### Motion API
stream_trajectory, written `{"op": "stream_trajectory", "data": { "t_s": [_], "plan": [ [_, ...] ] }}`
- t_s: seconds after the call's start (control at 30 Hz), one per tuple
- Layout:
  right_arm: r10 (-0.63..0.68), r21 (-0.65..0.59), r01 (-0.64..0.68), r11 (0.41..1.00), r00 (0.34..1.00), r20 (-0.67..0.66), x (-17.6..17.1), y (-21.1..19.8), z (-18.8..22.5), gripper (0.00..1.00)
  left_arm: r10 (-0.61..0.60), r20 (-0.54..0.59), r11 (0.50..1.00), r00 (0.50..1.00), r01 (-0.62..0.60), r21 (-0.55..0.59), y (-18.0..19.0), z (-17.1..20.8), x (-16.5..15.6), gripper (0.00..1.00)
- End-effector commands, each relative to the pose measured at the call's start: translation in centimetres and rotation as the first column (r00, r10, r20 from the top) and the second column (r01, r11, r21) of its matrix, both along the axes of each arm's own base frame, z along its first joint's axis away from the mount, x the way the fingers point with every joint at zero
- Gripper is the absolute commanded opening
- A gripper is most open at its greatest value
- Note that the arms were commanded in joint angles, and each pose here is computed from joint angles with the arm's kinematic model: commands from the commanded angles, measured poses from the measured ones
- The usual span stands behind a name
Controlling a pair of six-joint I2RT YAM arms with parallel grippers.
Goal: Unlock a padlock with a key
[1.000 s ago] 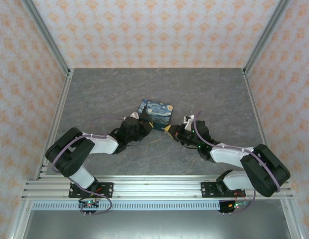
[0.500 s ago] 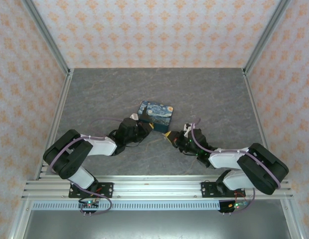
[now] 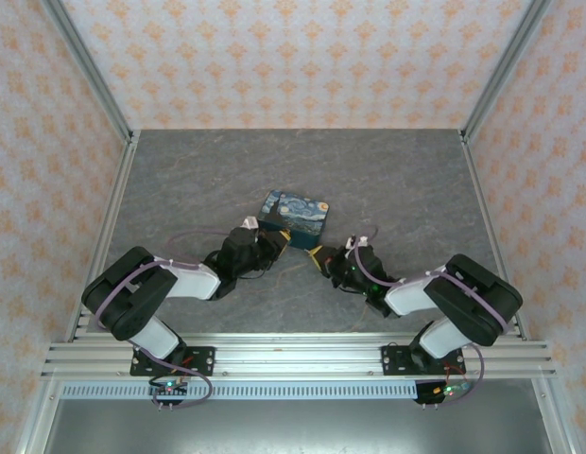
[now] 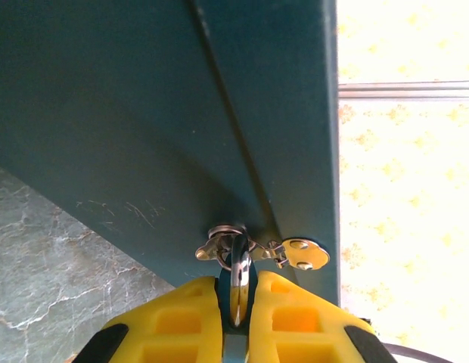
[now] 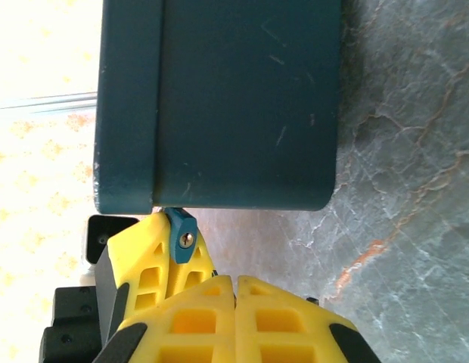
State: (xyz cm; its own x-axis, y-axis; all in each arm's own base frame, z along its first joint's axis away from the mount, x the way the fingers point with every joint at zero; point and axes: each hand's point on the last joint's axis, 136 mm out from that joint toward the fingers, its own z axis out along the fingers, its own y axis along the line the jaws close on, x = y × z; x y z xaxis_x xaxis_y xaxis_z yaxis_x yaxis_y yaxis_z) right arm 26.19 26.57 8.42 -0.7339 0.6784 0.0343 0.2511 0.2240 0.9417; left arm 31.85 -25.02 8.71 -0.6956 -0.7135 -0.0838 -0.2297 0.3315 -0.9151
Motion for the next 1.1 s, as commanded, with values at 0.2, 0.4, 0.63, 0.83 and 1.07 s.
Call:
{"op": "stream_trajectory", "data": {
  "t_s": [0.2,0.4,0.63,0.83,1.07],
  "plan": [
    [-0.041,0.081,0.036,0.996,0.998,0.054,1.4,1.4,2.7,0.00,0.029,0.051,0.997,0.998,-0.026,-0.070,-1.1,1.8,0.2,0.00],
    [-0.045,0.078,0.042,0.996,0.998,0.047,1.6,1.6,2.4,0.00,0.027,0.051,0.997,0.998,-0.024,-0.072,-1.6,1.8,0.1,0.00],
    [-0.050,0.082,0.046,0.996,0.998,0.046,1.8,1.7,2.3,0.00,0.020,0.048,0.997,0.999,-0.017,-0.071,-2.1,1.6,0.0,0.00],
    [-0.052,0.074,0.049,0.996,0.998,0.038,1.8,1.7,1.9,0.00,0.020,0.045,0.997,0.999,-0.016,-0.074,-2.2,1.5,0.0,0.00],
    [-0.049,0.072,0.047,0.996,0.998,0.030,1.8,1.8,1.5,0.00,0.022,0.046,0.997,0.999,-0.018,-0.077,-2.3,1.6,0.1,0.00]
  ]
}}
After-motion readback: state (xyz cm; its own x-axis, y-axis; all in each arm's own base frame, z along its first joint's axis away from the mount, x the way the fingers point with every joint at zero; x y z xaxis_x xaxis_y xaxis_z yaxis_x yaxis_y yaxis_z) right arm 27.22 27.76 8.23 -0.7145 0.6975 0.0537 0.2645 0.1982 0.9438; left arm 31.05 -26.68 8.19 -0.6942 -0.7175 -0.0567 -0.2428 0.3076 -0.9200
